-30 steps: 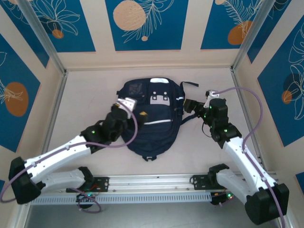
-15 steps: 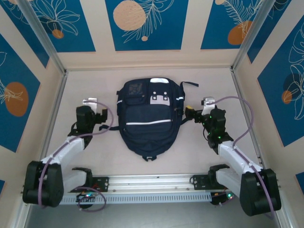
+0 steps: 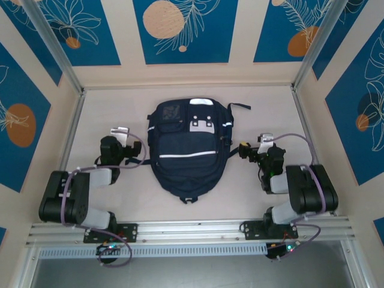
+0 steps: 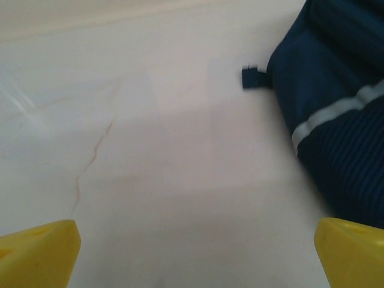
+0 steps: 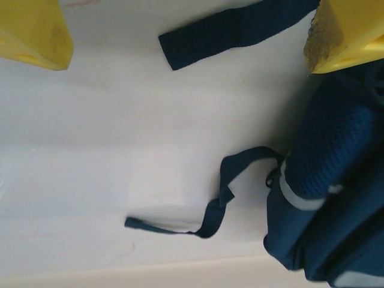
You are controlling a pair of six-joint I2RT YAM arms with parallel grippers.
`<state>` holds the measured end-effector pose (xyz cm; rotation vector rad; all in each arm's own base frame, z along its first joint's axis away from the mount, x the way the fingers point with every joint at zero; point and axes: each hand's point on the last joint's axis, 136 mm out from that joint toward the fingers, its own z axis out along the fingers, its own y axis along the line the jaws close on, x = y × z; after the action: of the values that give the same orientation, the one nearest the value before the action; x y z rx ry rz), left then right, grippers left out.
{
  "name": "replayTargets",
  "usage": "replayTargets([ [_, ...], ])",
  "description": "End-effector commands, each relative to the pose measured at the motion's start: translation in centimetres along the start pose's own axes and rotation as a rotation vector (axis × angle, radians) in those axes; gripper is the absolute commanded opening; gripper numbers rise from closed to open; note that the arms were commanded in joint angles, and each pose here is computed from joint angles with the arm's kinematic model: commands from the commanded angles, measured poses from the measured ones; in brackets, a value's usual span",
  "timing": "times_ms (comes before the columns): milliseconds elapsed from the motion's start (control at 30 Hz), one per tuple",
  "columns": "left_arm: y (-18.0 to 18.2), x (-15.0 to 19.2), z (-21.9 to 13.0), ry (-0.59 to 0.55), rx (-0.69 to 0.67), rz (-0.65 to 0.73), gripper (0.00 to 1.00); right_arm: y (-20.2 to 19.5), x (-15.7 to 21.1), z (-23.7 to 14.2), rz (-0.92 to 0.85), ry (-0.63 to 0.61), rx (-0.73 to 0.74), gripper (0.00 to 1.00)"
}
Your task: Pack the student bag
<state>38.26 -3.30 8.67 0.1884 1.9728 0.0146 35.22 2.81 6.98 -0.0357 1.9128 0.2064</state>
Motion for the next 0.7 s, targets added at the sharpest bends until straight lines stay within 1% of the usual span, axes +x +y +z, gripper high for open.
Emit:
replayTargets([
  [0,0.7,-1.0,0.0,-0.111,-0.061,-0.01,1.0,0.3,-4.1,0.6,-0.021,-0.116,-0.018,0.99],
  [33,0.5,-0.4,0.7,-0.024,-0.045,-0.008,1.0,-0.1,-4.0,1.4,-0.004,-0.065,-0.007,0.99],
  [67,0.6,-0.5,1.2,-0.022,-0.039,-0.016,1.0,-0.3,-4.3,2.3,0.011,-0.051,-0.005,0.99],
  [100,0.9,-0.5,1.0,-0.027,-0.04,-0.037,1.0,-0.7,-4.2,3.2,0.03,-0.008,0.009,0.99],
  [133,1.2,-0.3,1.2,-0.012,-0.054,-0.043,1.0,-0.6,-3.6,3.3,0.02,0.047,0.013,0.99],
  [200,1.2,-0.3,1.2,-0.01,-0.053,-0.043,1.0,-0.5,-3.9,3.4,0.015,0.017,0.01,0.99],
  [233,1.3,-0.5,1.2,-0.019,-0.054,-0.044,1.0,-0.4,-3.7,3.3,0.014,0.037,0.01,0.99],
  [667,1.2,-0.4,1.0,-0.023,-0.052,-0.044,1.0,-0.4,-3.9,3.2,0.004,0.019,0.013,0.99],
])
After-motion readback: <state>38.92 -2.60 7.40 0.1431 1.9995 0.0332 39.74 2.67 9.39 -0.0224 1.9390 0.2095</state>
